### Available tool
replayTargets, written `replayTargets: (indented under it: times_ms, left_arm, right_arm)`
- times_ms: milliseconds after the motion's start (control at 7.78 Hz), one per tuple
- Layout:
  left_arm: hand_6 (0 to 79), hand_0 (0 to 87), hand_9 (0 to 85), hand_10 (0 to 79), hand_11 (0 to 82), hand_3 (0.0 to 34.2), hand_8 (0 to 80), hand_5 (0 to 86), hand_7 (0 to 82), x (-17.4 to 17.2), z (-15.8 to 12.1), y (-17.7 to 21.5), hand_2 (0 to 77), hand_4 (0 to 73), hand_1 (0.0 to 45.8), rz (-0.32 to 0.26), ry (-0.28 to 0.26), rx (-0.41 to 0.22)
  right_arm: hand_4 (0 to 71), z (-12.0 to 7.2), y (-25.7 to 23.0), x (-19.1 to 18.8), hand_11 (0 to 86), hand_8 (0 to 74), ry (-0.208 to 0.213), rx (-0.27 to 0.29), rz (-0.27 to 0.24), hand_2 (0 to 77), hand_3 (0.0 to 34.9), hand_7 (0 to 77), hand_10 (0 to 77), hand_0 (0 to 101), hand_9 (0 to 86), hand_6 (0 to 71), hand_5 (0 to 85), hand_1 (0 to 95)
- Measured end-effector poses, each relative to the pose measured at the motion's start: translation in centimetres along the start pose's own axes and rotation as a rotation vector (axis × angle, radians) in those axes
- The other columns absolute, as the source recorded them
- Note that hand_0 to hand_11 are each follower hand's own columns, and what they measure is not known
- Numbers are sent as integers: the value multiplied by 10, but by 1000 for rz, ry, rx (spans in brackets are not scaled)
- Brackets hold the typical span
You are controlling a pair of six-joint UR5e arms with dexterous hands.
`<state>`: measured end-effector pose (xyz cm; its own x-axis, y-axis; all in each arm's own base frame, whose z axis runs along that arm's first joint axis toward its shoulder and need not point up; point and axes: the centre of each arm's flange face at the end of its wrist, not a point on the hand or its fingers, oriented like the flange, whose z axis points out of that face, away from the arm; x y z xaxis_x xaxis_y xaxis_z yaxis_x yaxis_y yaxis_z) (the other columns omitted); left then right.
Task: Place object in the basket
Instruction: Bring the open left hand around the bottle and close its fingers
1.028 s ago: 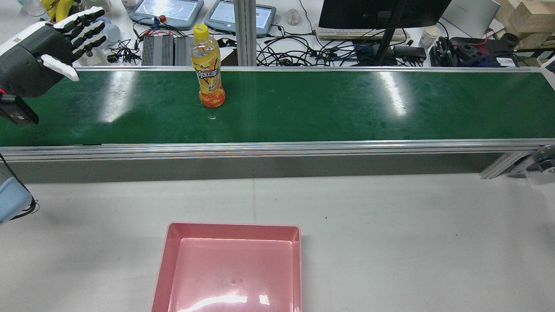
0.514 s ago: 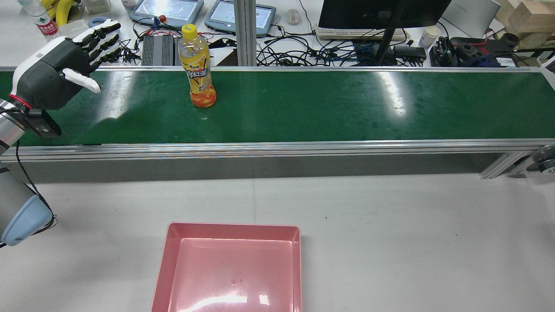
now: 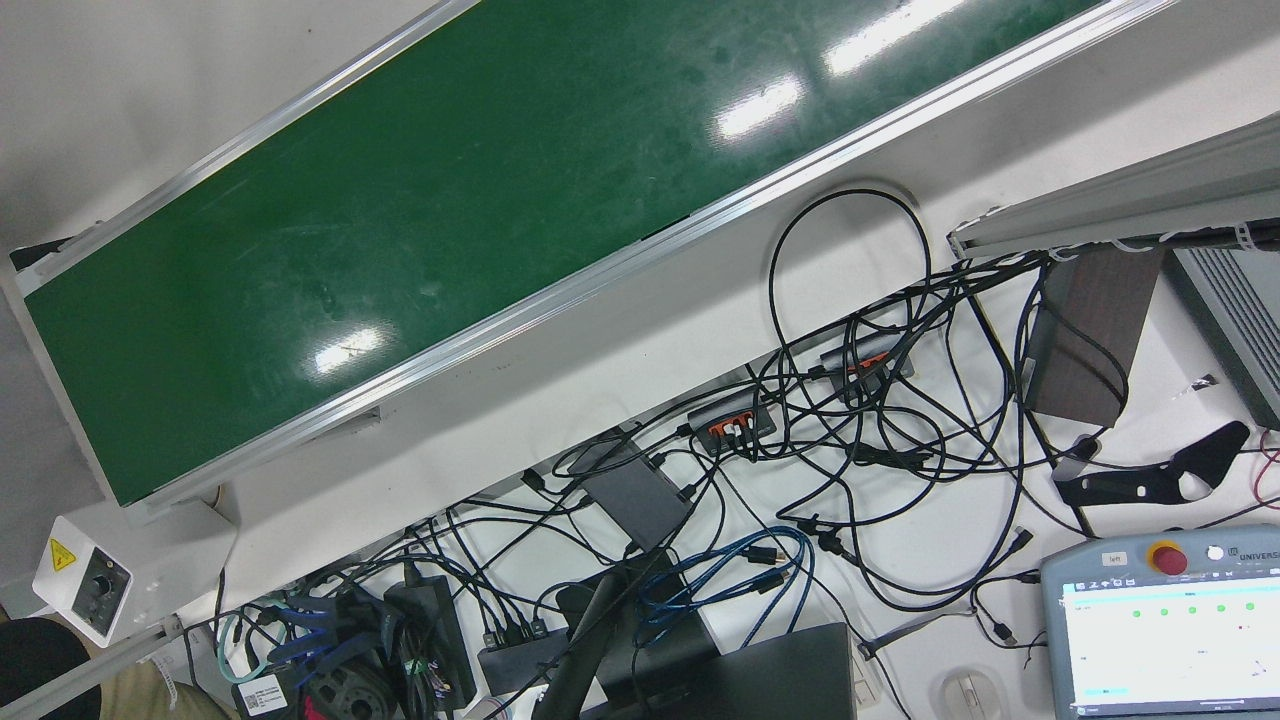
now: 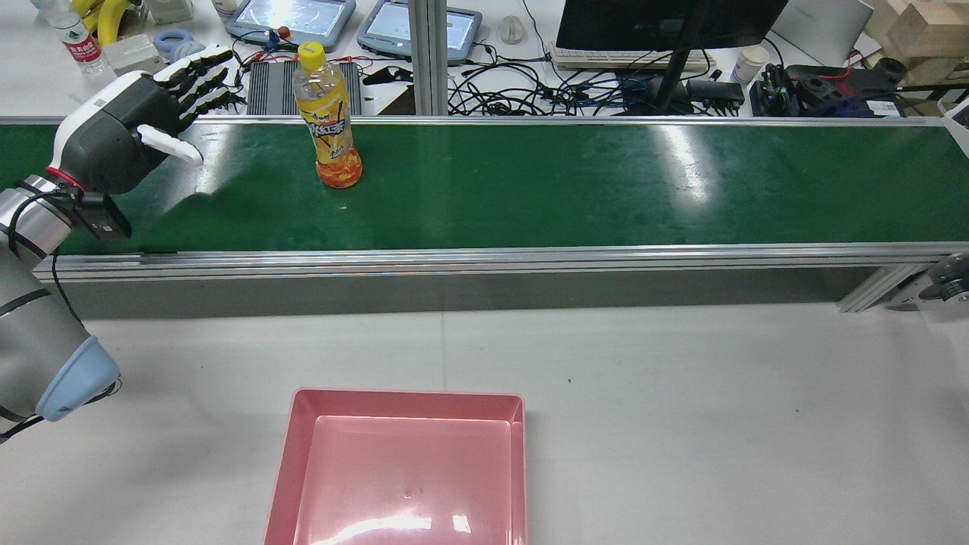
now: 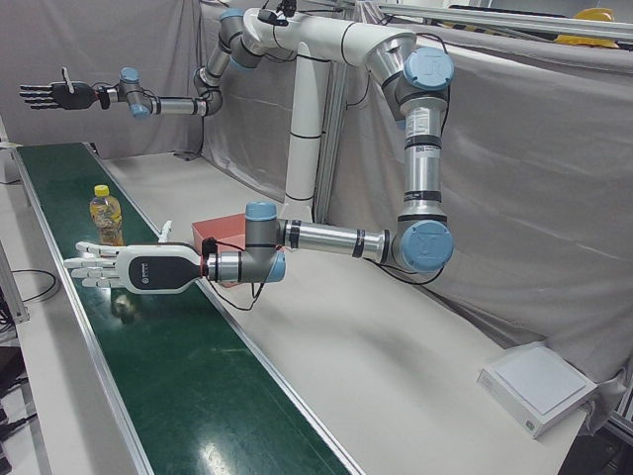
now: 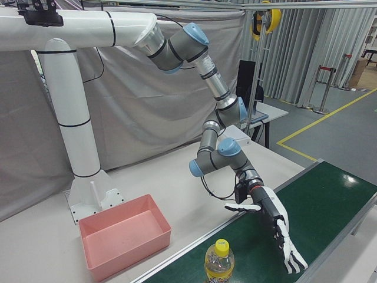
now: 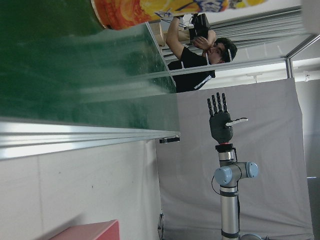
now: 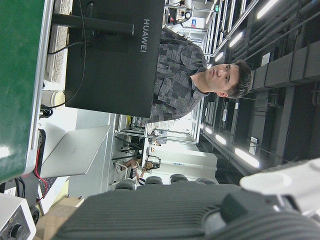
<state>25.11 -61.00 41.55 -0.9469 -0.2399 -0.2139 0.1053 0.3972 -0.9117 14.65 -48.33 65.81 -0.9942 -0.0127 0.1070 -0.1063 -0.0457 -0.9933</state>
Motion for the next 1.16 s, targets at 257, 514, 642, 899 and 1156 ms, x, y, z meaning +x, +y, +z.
replayTargets:
  times_ms: [257, 514, 642, 899, 1156]
  left_arm:
    - [16, 568, 60, 54, 104, 8, 44, 147, 5, -9, 5, 2, 0, 120, 27, -1, -11, -1]
    - [16, 568, 60, 54, 98, 10, 44, 153, 5, -18, 8, 6, 0, 120, 27, 1, -21, -7]
    - [16, 568, 60, 54, 104, 9, 44, 164, 11, -19, 11, 10, 0, 120, 27, 1, -22, -13]
    - [16, 566, 65, 60, 104, 19, 44, 175, 5, -22, 22, 14, 0, 125, 38, -1, -21, -18]
    - [16, 566, 71, 60, 104, 2, 44, 175, 5, -28, 44, 21, 0, 125, 38, -10, -20, -30]
  right_arm:
    - [0, 0, 0, 0, 0, 0, 0, 0, 0, 5, 0, 5, 0, 3, 0, 0, 0, 0]
    - [0, 0, 0, 0, 0, 0, 0, 0, 0, 5, 1, 5, 0, 2, 0, 0, 0, 0]
    - [0, 0, 0, 0, 0, 0, 0, 0, 0, 5, 1, 5, 0, 2, 0, 0, 0, 0]
    - [0, 0, 0, 0, 0, 0, 0, 0, 0, 5, 1, 5, 0, 2, 0, 0, 0, 0]
    - [0, 0, 0, 0, 0, 0, 0, 0, 0, 5, 0, 5, 0, 3, 0, 0, 0, 0]
